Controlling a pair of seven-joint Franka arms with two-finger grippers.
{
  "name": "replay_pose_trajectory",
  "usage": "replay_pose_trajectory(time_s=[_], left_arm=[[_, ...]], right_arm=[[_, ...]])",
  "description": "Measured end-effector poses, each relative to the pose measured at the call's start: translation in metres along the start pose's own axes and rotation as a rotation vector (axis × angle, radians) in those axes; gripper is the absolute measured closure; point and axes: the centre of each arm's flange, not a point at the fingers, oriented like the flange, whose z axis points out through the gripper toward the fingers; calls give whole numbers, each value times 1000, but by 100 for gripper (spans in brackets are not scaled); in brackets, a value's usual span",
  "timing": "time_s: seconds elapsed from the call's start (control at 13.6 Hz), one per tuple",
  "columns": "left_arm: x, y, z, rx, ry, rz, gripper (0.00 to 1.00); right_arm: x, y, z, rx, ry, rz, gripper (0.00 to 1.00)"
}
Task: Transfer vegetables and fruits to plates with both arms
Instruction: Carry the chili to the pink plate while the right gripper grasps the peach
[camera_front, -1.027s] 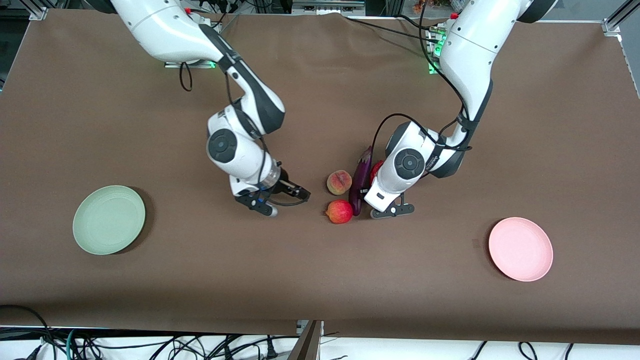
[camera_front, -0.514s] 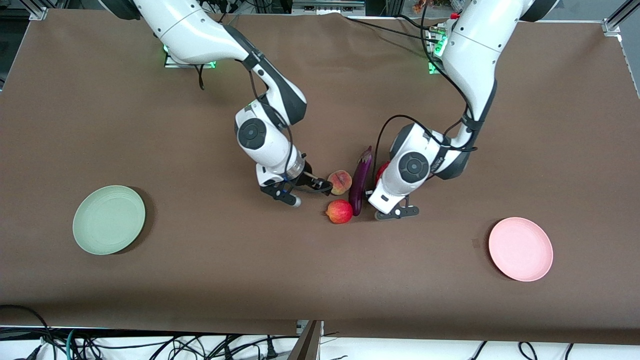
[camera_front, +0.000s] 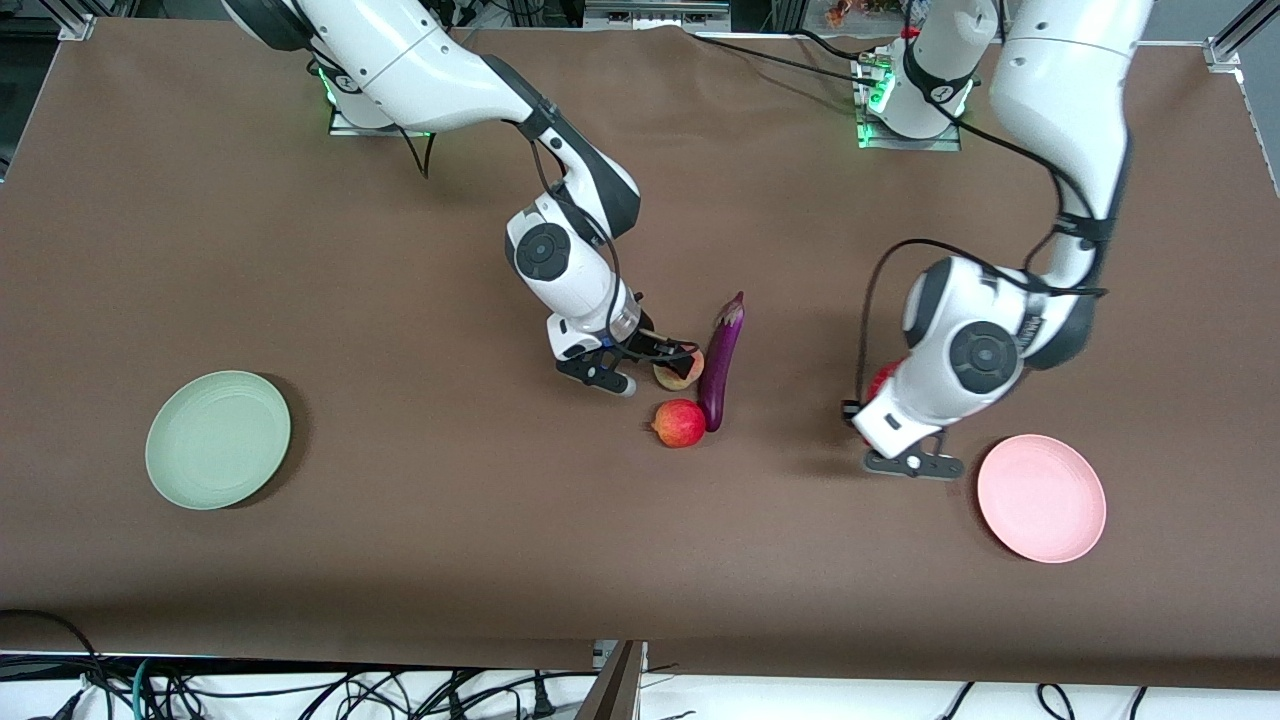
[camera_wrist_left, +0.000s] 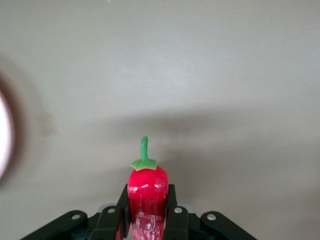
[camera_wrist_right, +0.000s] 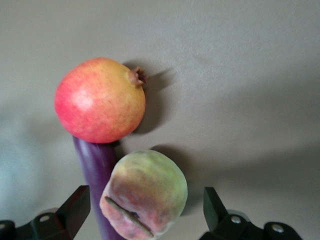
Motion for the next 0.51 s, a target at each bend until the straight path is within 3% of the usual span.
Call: replay_pose_trajectory(time_s=[0.22, 0.51], left_arm=[[9, -64, -4, 61, 17, 199, 71], [30, -154, 23, 86, 56, 387, 71]], right_arm=[[-11, 2, 12, -15, -2, -29, 0], [-16, -1, 15, -1, 4, -38, 0]])
